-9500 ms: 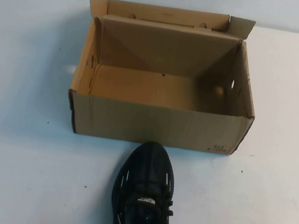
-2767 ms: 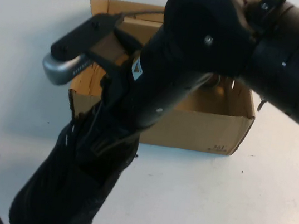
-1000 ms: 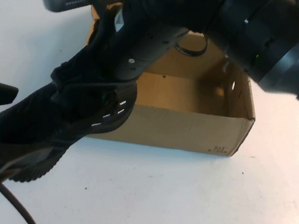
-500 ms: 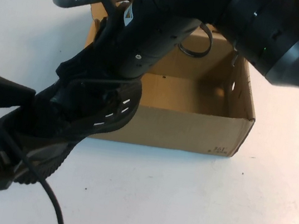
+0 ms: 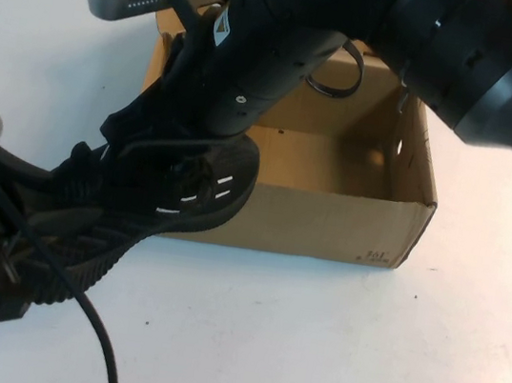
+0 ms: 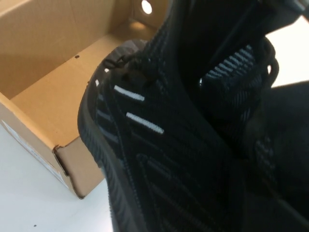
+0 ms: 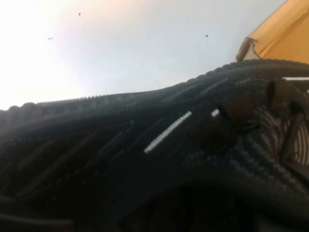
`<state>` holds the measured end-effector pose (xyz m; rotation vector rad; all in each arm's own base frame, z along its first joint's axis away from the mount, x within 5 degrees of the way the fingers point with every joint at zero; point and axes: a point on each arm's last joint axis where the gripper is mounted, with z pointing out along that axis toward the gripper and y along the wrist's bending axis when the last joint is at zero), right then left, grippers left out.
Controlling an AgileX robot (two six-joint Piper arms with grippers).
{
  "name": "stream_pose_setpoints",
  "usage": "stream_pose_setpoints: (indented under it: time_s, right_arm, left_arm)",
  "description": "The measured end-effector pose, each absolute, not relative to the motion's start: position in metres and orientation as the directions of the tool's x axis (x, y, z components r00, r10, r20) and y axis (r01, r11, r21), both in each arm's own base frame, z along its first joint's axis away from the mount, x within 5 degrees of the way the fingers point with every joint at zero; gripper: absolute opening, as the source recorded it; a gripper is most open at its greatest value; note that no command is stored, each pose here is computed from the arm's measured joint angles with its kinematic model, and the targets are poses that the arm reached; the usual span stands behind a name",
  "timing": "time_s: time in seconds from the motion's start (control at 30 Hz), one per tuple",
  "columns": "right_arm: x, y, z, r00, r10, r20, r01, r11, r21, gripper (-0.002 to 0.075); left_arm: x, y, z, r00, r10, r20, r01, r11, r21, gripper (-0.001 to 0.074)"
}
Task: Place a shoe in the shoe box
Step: Hand over the shoe
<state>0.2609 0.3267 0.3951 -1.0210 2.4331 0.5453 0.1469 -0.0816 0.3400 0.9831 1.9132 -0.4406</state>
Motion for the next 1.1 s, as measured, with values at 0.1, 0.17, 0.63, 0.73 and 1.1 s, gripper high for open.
stream_pose_setpoints:
  time_s: [0.1,0.17,0.63,0.73,1.1]
  right_arm:
    - [0.261,0.327,0.395,-0.623,-0.568,-0.538,-0.743,0.645,0.179,0.0005]
    - [0.261,0.327,0.395,-0.618,-0.573,-0.539,-0.747,0.641,0.176,0.0020]
    - [0.248,0.331,0.417,-0.409,-0.646,-0.645,-0.896,0.419,0.149,0.0461]
    - [0.245,0.328,0.435,-0.311,-0.642,-0.701,-0.929,0.362,0.081,0.0465]
    - [0.228,0.295,0.493,0.009,-0.644,-0.765,-0.933,0.270,-0.238,0.0470]
  left_arm:
    - [0.147,-0.082,0.340,-0.269,0.454,-0.849,0.781,0.619,0.084,0.0075]
    - [0.147,-0.082,0.340,-0.270,0.453,-0.849,0.780,0.620,0.083,0.0075]
    - [0.147,-0.082,0.338,-0.279,0.466,-0.840,0.791,0.607,0.074,0.0069]
    - [0.146,-0.083,0.339,-0.249,0.473,-0.845,0.800,0.592,0.095,0.0069]
    - [0.142,-0.084,0.375,-0.129,0.475,-0.870,0.814,0.552,0.181,0.0069]
